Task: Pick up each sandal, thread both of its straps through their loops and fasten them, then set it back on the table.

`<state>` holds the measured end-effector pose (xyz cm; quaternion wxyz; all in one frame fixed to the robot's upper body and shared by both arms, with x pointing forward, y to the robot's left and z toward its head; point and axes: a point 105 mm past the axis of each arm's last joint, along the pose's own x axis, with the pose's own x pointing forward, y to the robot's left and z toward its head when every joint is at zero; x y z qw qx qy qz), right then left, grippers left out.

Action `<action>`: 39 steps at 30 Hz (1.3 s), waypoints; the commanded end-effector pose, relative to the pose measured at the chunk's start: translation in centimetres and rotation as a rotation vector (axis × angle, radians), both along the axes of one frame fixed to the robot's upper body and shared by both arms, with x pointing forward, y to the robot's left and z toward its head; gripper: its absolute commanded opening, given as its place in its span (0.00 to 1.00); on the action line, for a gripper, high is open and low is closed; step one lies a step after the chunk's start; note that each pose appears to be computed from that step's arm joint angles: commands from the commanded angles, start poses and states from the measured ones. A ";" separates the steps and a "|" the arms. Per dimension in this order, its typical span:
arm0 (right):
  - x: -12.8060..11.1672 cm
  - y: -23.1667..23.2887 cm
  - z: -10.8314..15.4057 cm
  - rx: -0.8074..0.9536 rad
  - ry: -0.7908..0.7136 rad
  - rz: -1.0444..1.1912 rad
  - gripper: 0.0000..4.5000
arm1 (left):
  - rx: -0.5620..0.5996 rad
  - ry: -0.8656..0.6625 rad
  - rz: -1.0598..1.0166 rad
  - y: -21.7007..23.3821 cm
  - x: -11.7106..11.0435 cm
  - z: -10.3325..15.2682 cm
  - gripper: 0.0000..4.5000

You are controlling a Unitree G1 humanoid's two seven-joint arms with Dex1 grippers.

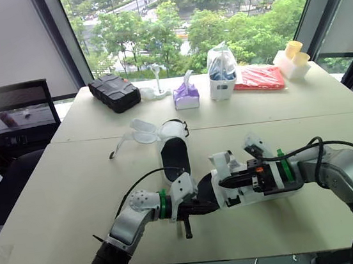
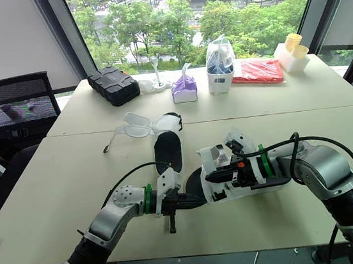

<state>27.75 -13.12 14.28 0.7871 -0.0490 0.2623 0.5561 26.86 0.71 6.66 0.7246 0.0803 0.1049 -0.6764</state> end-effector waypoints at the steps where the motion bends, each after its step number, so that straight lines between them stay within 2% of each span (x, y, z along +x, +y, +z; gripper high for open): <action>1: -0.1 0.5 2.2 0.016 -0.079 0.034 0.01 | 0.096 0.083 0.026 0.6 -0.5 -3.0 0.00; 9: -1.5 1.3 1.1 -0.021 -0.106 0.107 0.01 | 0.094 0.082 0.029 0.6 -0.5 -3.0 0.00; 15: -2.4 1.6 0.7 -0.003 -0.054 0.133 0.01 | 0.092 0.085 0.035 0.6 -0.5 -3.0 0.00; 28: -2.2 1.4 2.1 0.057 -0.001 0.109 0.01 | 0.092 0.085 0.028 0.5 -0.6 -3.0 0.00; 39: -1.1 0.9 0.6 0.002 -0.064 0.081 0.01 | 0.089 0.087 0.035 0.5 -0.6 -2.9 0.00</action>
